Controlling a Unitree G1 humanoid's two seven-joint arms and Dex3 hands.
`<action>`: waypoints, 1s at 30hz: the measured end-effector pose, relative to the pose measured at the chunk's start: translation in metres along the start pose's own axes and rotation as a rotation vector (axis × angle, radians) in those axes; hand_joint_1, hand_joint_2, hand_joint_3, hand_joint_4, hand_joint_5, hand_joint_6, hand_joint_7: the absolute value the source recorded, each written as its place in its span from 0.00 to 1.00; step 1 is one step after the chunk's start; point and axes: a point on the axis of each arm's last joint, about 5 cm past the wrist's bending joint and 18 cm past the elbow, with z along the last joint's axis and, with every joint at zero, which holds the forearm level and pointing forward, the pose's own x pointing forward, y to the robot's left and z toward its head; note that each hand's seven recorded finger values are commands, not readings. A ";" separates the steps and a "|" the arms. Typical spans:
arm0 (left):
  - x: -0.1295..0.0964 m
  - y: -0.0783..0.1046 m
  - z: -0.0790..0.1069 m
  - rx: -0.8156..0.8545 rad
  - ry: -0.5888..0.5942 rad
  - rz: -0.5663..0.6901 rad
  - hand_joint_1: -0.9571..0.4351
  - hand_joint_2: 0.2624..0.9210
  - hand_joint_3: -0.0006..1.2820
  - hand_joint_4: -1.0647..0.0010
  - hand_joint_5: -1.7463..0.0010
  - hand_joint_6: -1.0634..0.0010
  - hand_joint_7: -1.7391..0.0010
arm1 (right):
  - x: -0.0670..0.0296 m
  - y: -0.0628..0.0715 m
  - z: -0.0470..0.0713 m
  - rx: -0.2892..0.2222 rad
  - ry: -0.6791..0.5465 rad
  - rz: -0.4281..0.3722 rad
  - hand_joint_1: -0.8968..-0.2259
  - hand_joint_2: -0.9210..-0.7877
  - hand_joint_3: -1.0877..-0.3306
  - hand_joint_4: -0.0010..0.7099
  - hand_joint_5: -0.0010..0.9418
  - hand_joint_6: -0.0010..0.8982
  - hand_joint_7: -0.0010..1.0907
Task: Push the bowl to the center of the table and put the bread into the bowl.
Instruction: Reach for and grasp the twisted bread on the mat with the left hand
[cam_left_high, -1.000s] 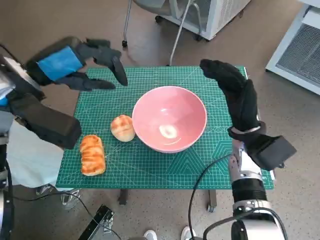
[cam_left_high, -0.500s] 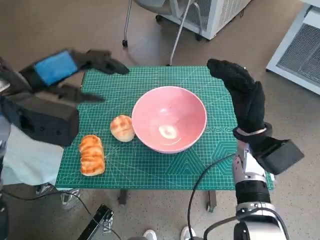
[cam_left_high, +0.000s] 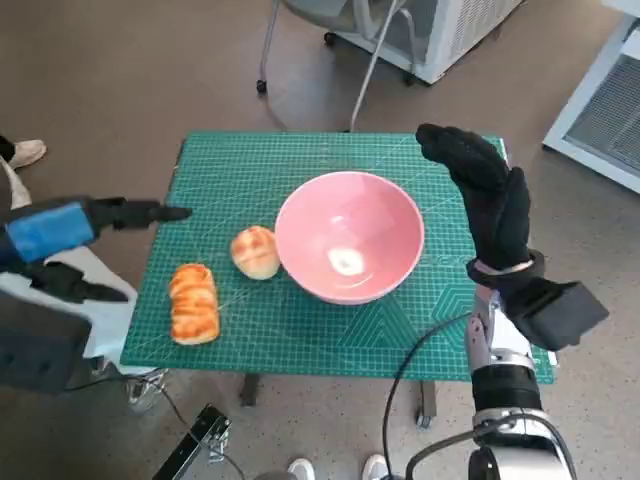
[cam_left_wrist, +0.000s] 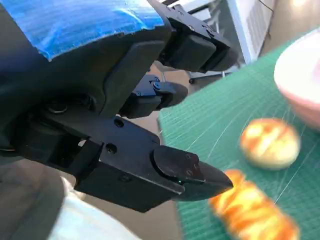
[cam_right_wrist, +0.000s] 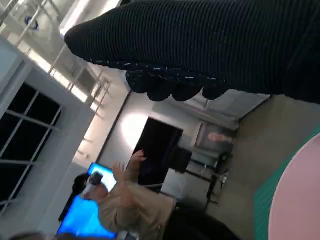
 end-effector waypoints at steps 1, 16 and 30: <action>0.000 -0.003 -0.001 0.012 -0.006 -0.005 0.70 0.72 0.04 0.74 1.00 0.60 0.99 | 0.0002 0.000 0.000 0.001 0.001 0.001 0.47 0.00 0.38 0.51 0.02 0.00 0.72; 0.018 -0.051 -0.002 0.143 -0.140 -0.012 0.66 0.74 0.02 0.69 0.99 0.57 0.99 | 0.0004 -0.002 0.001 -0.008 0.009 0.016 0.48 0.00 0.36 0.51 0.02 0.00 0.73; 0.044 -0.071 0.004 0.258 -0.239 0.063 0.60 0.79 0.01 0.69 1.00 0.58 1.00 | 0.0003 -0.006 0.002 -0.019 0.018 0.034 0.47 0.00 0.36 0.51 0.02 0.00 0.73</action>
